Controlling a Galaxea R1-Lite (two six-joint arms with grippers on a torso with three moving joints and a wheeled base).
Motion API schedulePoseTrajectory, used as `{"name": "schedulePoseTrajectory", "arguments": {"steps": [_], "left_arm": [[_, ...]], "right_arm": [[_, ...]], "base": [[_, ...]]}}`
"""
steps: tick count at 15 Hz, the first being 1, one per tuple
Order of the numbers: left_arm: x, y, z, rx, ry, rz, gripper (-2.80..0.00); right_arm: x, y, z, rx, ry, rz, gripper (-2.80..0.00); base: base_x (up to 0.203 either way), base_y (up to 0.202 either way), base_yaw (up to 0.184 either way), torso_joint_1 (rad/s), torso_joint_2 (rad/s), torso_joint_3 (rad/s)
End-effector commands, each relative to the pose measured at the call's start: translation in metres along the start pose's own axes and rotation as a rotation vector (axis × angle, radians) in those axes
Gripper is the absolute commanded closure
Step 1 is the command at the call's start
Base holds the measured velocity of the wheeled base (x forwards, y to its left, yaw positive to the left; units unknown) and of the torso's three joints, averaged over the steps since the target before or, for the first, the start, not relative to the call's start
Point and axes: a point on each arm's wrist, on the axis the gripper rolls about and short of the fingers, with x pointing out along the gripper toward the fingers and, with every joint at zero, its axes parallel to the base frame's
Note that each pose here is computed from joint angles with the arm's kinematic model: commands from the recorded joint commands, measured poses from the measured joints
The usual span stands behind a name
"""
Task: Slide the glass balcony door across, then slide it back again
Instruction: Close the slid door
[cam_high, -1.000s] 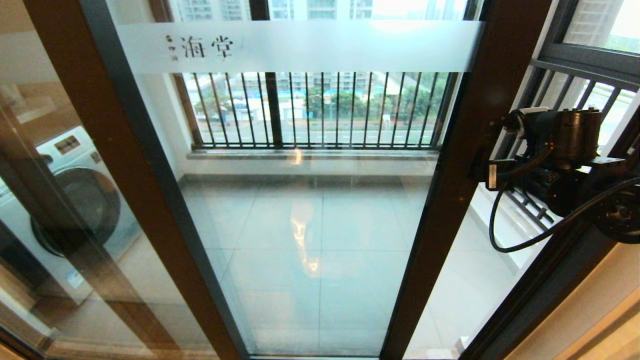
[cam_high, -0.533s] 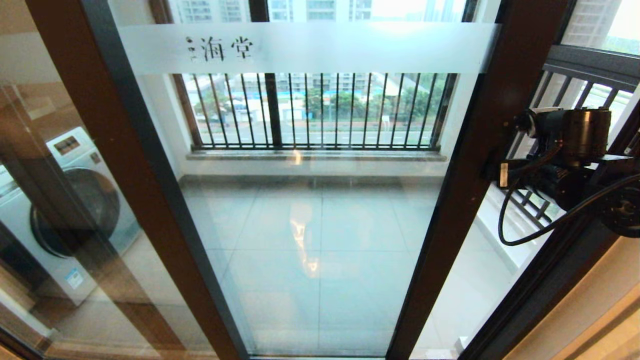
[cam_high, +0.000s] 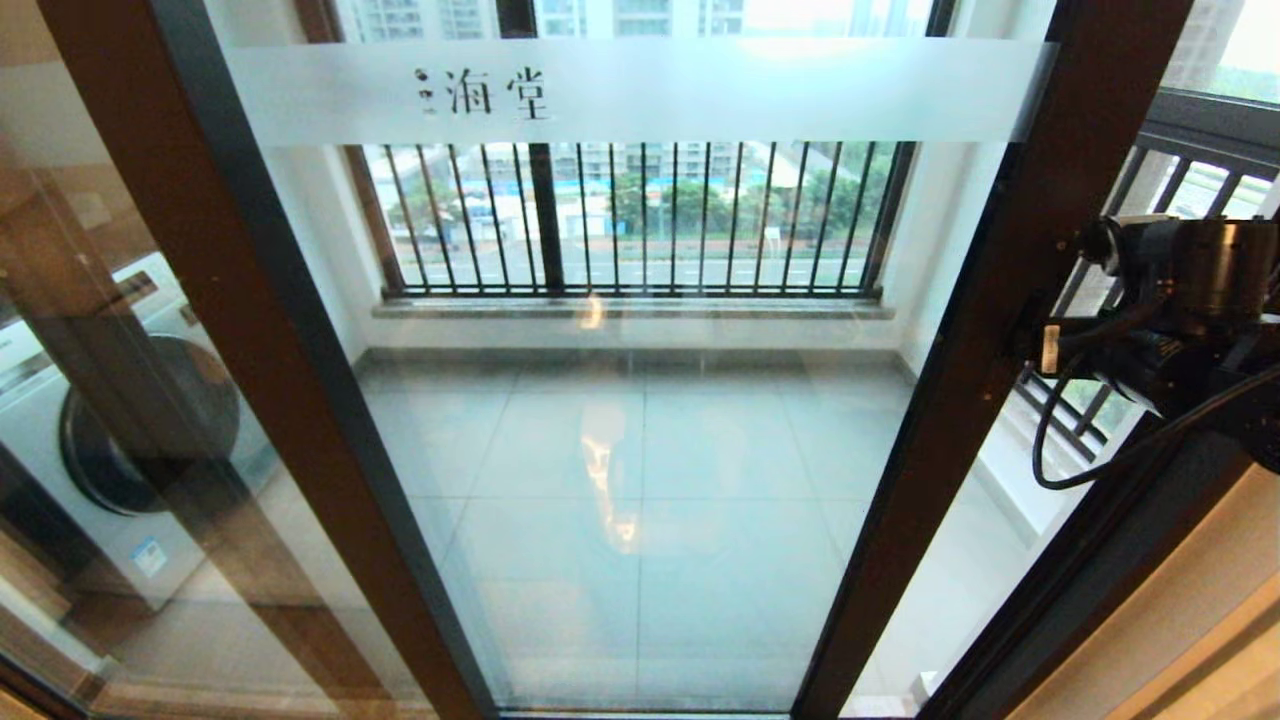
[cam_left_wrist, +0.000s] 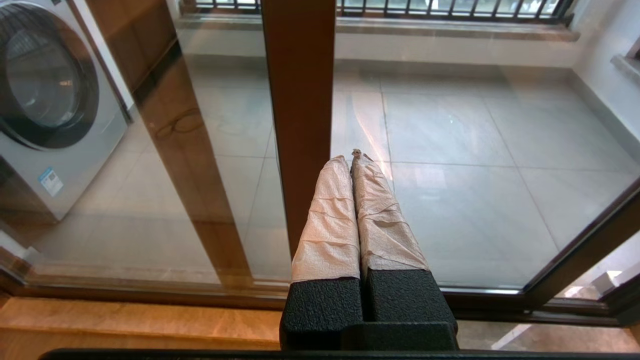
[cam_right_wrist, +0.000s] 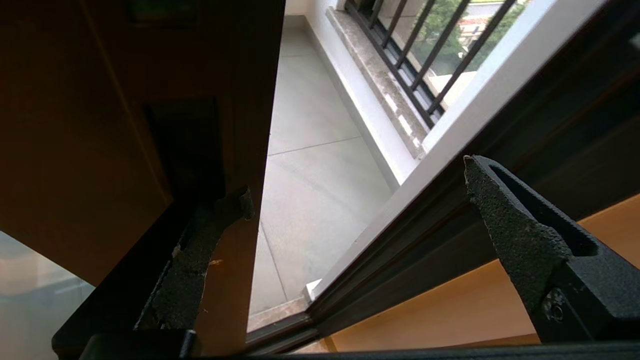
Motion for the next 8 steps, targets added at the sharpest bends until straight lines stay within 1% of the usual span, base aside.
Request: {"name": "schedulePoseTrajectory", "arguments": {"steps": [1, 3, 6, 8], "left_arm": [[0.000, 0.000, 0.000, 0.000, 0.003, 0.001, 0.00], [0.000, 0.000, 0.000, 0.000, 0.002, 0.001, 0.00], [0.000, 0.000, 0.000, 0.000, 0.002, 0.002, 0.00], [0.000, 0.000, 0.000, 0.000, 0.001, 0.000, 0.00]], "right_arm": [[-0.008, -0.012, 0.004, 0.008, -0.012, -0.010, -2.80], [-0.004, -0.024, 0.004, 0.017, -0.009, -0.031, -2.80], [-0.018, -0.033, 0.012, 0.032, -0.045, 0.001, -2.80], [-0.021, -0.037, 0.014, 0.035, -0.053, -0.001, -2.80]], "base": [[0.000, 0.000, 0.000, 0.000, 0.00, 0.000], [0.000, 0.000, 0.000, 0.000, 0.00, 0.000], [0.000, 0.000, 0.000, 0.000, 0.00, 0.000], [0.000, 0.000, 0.000, 0.000, 0.00, 0.000]]}}
